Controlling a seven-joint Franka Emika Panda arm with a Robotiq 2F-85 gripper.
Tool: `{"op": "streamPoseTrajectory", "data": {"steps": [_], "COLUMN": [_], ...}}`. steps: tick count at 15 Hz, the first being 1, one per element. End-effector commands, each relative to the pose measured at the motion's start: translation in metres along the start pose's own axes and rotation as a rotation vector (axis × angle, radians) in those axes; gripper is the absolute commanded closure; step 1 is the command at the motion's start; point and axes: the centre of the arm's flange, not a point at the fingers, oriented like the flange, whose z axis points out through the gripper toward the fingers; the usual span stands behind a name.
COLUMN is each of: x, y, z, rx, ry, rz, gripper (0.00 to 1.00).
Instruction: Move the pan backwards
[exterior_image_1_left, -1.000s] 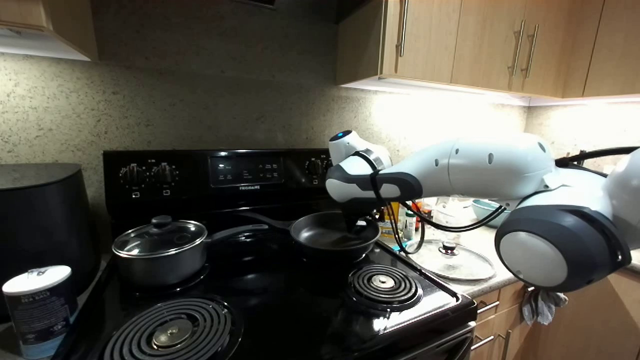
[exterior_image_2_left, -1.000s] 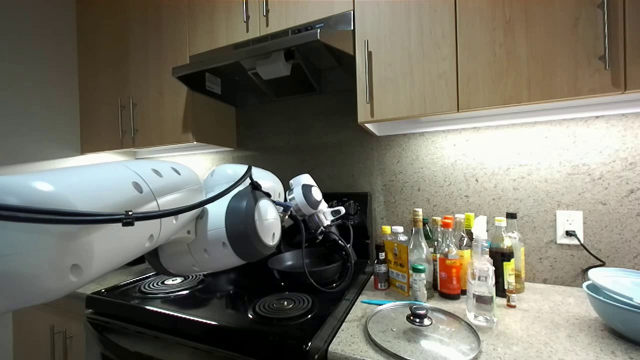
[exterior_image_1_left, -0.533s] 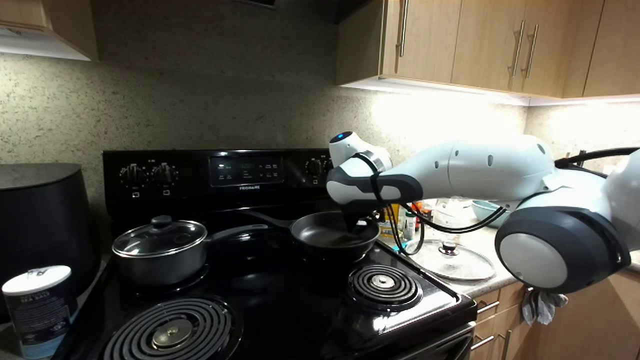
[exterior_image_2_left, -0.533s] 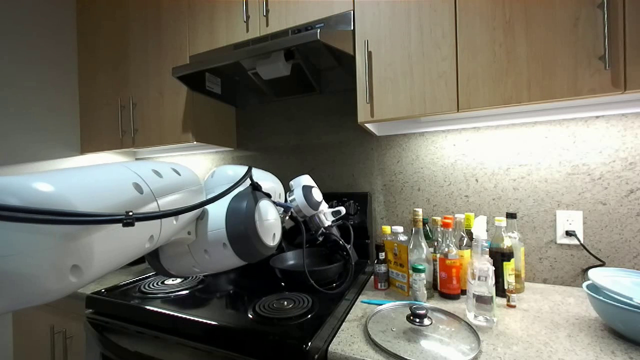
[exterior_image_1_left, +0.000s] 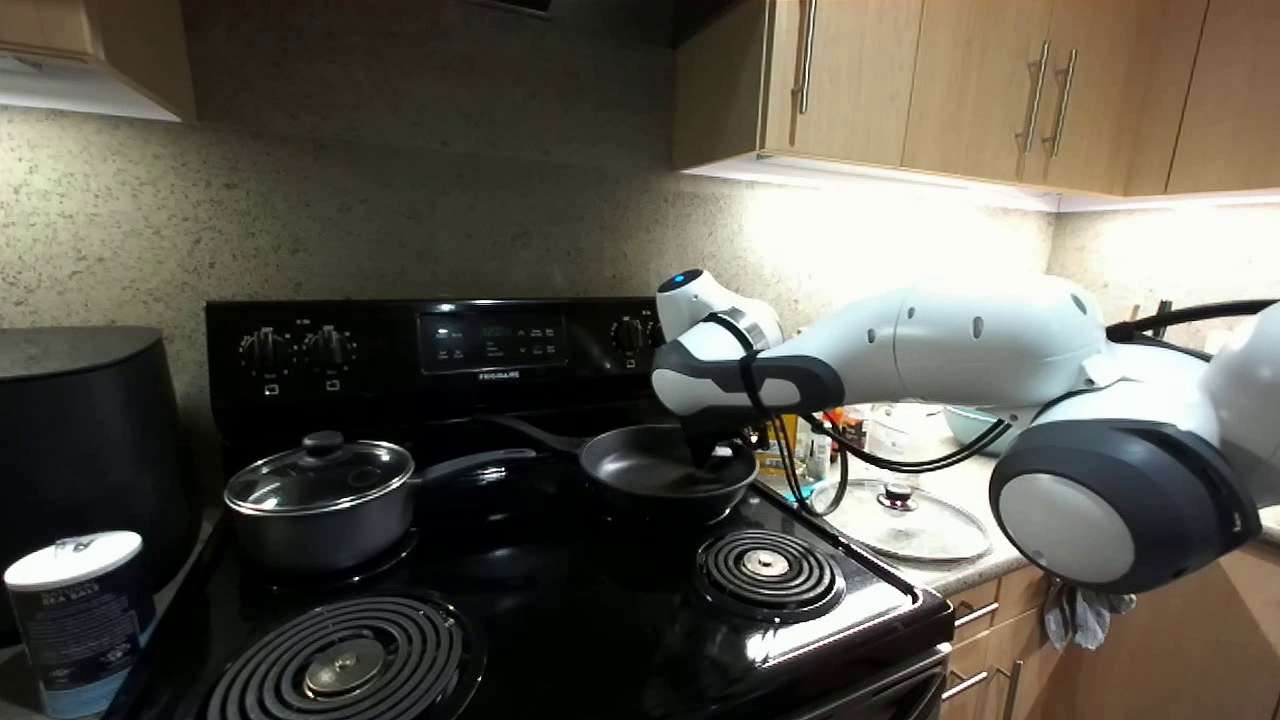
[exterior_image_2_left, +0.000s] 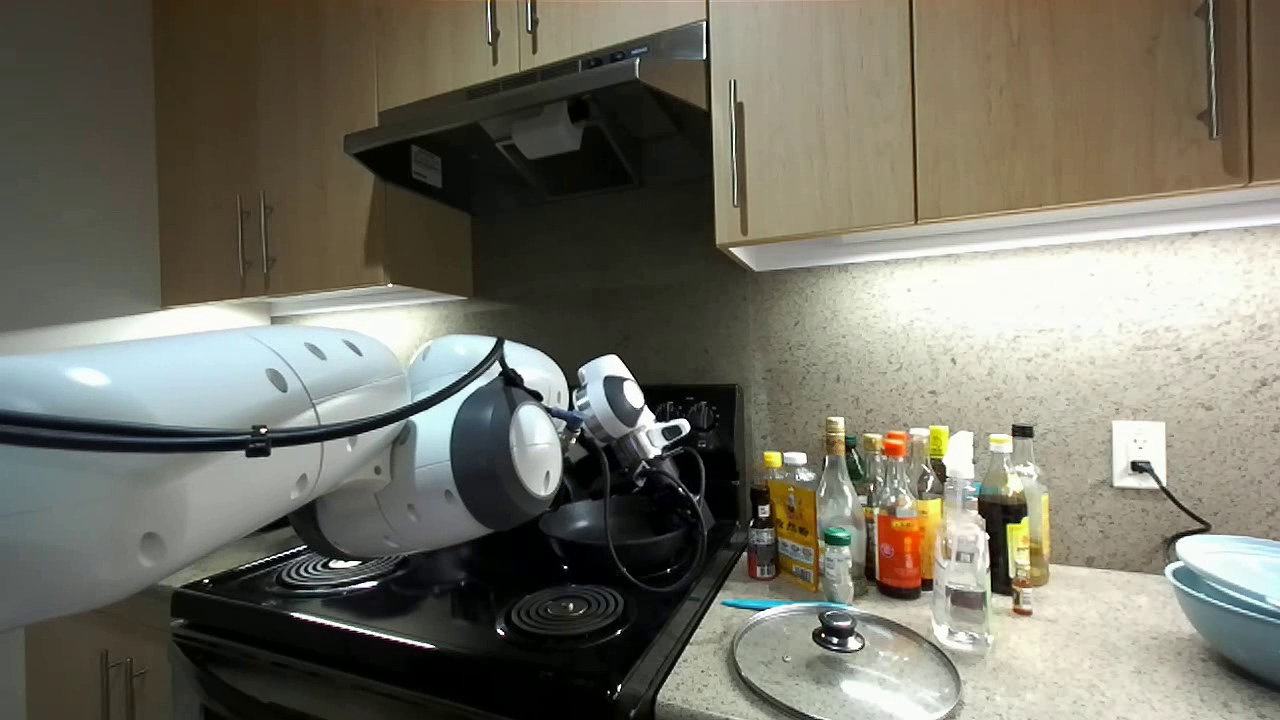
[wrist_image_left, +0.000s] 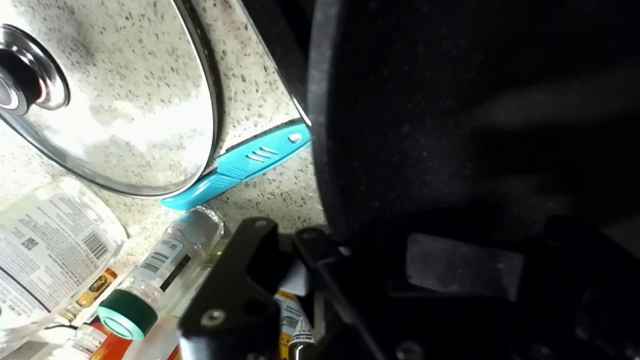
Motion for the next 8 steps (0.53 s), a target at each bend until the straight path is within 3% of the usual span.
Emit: {"op": "streamPoseTrajectory", "data": {"steps": [1, 3, 4, 5, 8], "x": [0.005, 0.005, 0.004, 0.003, 0.001], "y": [-0.008, -0.007, -0.006, -0.005, 0.000], "z": [0.005, 0.003, 0.000, -0.003, -0.018], "rx": [0.009, -0.001, -0.008, -0.012, -0.027], "ry": [0.019, 0.022, 0.030, 0.039, 0.071], "rz": [-0.022, -0.022, -0.024, -0.021, -0.013], "gripper": [1.00, 1.00, 0.75, 0.74, 0.55]}}
